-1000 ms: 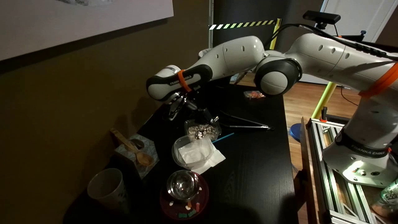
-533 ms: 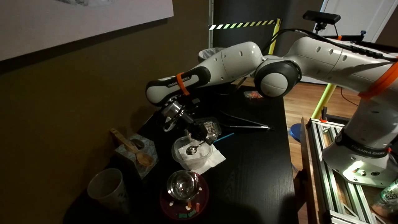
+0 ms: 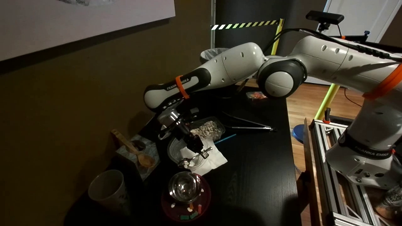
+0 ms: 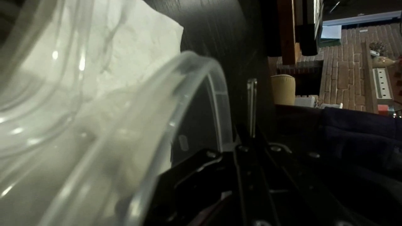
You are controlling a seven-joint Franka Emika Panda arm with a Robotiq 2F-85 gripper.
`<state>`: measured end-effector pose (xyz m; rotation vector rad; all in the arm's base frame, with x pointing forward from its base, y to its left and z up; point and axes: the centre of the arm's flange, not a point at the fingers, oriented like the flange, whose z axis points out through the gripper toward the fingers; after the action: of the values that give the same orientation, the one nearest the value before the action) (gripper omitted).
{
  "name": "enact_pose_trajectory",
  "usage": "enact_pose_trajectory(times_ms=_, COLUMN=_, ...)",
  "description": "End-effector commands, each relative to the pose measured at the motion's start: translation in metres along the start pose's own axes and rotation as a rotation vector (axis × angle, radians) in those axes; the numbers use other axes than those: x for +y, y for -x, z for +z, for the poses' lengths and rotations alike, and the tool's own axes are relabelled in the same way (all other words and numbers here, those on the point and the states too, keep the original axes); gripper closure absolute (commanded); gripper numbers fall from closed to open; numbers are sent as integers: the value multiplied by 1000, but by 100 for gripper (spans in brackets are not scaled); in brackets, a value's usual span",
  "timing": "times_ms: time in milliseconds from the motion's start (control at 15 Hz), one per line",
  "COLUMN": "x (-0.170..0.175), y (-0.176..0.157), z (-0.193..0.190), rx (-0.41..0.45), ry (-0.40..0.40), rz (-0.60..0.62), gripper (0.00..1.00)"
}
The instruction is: Use the spoon to transfer some contents from the right bowl to the silver bowl
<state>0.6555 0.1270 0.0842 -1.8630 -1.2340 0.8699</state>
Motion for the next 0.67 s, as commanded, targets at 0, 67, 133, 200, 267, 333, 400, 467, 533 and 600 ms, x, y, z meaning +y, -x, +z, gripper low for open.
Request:
enact_pose_trajectory(times_ms=0, x=-3, y=-1, z=5, rx=-5, ry=0, rz=-3, gripper=99)
enact_pose_trajectory(times_ms=67, x=-5, y=-2, z=7, rx=-8, ry=5, rz=-1, gripper=99)
enact_pose_trajectory(times_ms=133, x=-6, y=-3, z=9, rx=-12, ry=10, rz=1, gripper=99)
enact_pose_trajectory(times_ms=200, x=-9, y=-4, z=13, rx=-17, ry=21, rz=-4, gripper=99)
enact_pose_trajectory(times_ms=267, x=-11, y=-6, z=15, rx=-22, ry=28, rz=-7, gripper=99)
enact_pose_trajectory(times_ms=333, x=-12, y=-8, z=17, rx=-30, ry=31, rz=-11, gripper=99)
enact_pose_trajectory(times_ms=400, x=-14, y=-11, z=20, rx=-38, ry=34, rz=-14, gripper=99)
enact_pose_trajectory(times_ms=467, x=-16, y=-14, z=22, rx=-43, ry=40, rz=-15, gripper=99)
enact_pose_trajectory(times_ms=533, x=-19, y=-18, z=26, rx=-50, ry=51, rz=-19, gripper=99)
enact_pose_trajectory(times_ms=600, x=-22, y=-23, z=31, rx=-62, ry=70, rz=-17, gripper=99)
